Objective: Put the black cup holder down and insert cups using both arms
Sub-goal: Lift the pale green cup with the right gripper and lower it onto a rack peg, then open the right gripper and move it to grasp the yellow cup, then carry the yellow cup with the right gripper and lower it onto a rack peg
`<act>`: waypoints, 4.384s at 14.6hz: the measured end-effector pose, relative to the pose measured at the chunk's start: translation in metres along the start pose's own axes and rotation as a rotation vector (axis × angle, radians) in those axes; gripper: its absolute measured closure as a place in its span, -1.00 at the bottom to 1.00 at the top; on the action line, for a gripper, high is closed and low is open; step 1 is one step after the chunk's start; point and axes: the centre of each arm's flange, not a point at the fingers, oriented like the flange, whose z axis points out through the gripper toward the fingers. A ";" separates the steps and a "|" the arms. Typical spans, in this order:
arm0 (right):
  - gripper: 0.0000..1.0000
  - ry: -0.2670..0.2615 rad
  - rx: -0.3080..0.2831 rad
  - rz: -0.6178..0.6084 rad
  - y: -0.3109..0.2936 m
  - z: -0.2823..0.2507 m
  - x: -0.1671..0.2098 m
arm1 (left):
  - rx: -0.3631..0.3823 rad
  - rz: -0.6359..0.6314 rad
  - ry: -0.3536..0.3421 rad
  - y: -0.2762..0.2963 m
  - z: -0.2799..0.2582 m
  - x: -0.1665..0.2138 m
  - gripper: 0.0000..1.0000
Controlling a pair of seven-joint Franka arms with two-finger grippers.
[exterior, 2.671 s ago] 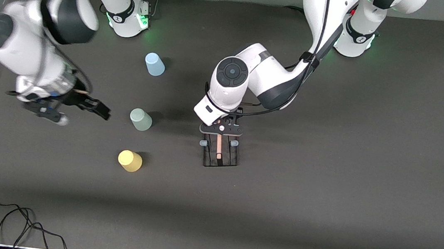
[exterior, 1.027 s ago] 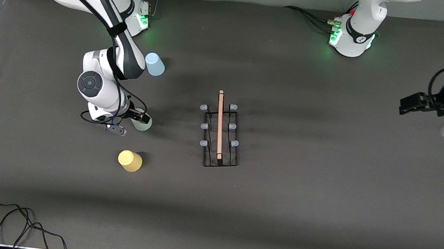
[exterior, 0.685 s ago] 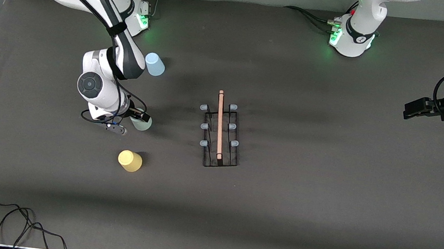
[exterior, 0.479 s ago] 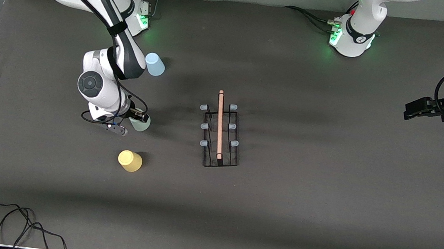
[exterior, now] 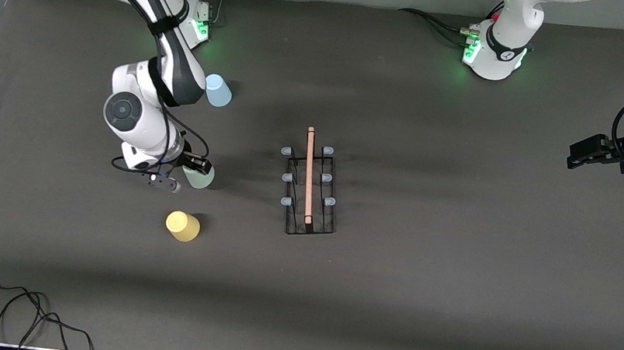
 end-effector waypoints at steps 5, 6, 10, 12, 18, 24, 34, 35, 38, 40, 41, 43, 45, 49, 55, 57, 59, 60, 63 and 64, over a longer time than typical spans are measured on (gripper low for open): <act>-0.31 -0.013 0.083 0.147 -0.091 -0.082 -0.044 | 0.012 0.011 0.003 0.005 -0.001 -0.001 -1.00; -0.31 -0.018 0.100 0.164 -0.109 -0.088 -0.058 | 0.013 0.010 0.003 0.004 -0.001 0.000 -1.00; -0.31 -0.028 0.119 0.232 -0.151 -0.096 -0.096 | 0.014 0.004 0.002 0.001 0.000 0.000 -1.00; -0.31 -0.033 0.114 0.246 -0.172 -0.092 -0.117 | 0.014 0.001 0.001 -0.001 0.000 0.000 -1.00; -0.31 -0.037 0.095 0.250 -0.194 -0.058 -0.129 | 0.014 -0.003 0.001 -0.004 0.000 0.000 -1.00; -0.78 -0.033 0.091 0.261 -0.200 -0.042 -0.125 | 0.014 -0.009 0.001 -0.007 0.000 0.001 -1.00; -1.00 0.044 0.060 0.100 -0.106 -0.091 -0.002 | 0.014 -0.008 0.001 -0.007 0.000 0.001 -1.00; -1.00 0.049 0.050 0.077 -0.088 -0.090 0.015 | 0.014 -0.008 0.001 -0.007 0.000 0.001 -1.00; -1.00 0.048 0.027 0.044 -0.034 -0.072 0.063 | 0.014 -0.008 0.001 -0.007 0.000 0.001 -1.00; -1.00 0.068 0.018 0.029 -0.008 -0.051 0.090 | 0.014 -0.008 0.001 -0.007 0.000 0.001 -1.00; -1.00 0.082 0.018 0.029 -0.002 -0.037 0.101 | 0.014 -0.008 0.001 -0.007 0.000 0.001 -1.00; -1.00 0.101 0.028 0.032 0.001 -0.009 0.113 | 0.014 -0.008 0.001 -0.007 0.000 0.001 -1.00; -1.00 0.113 0.034 0.019 -0.002 0.017 0.118 | 0.014 -0.008 0.001 -0.007 0.000 0.001 -1.00; -1.00 0.122 0.016 0.011 -0.003 0.050 0.123 | 0.014 -0.008 0.001 -0.008 0.000 0.001 -1.00; -0.33 0.144 0.016 0.009 -0.004 0.059 0.127 | 0.014 -0.008 0.001 -0.008 0.000 0.001 -1.00; -0.32 0.138 0.022 0.008 -0.006 0.050 0.127 | 0.014 -0.008 0.002 -0.008 0.000 0.001 -1.00; -0.32 0.106 0.030 0.007 -0.010 0.030 0.123 | 0.014 -0.007 0.002 -0.008 0.000 0.000 -1.00; -0.32 0.090 0.039 0.009 -0.011 0.014 0.120 | 0.014 -0.007 0.002 -0.008 -0.001 0.000 -1.00; -0.32 0.053 0.071 0.054 -0.022 -0.041 0.108 | 0.014 -0.007 0.003 -0.008 -0.001 0.000 -1.00; -0.32 0.045 0.081 0.082 -0.031 -0.057 0.102 | 0.015 -0.007 0.003 -0.008 -0.001 0.000 -1.00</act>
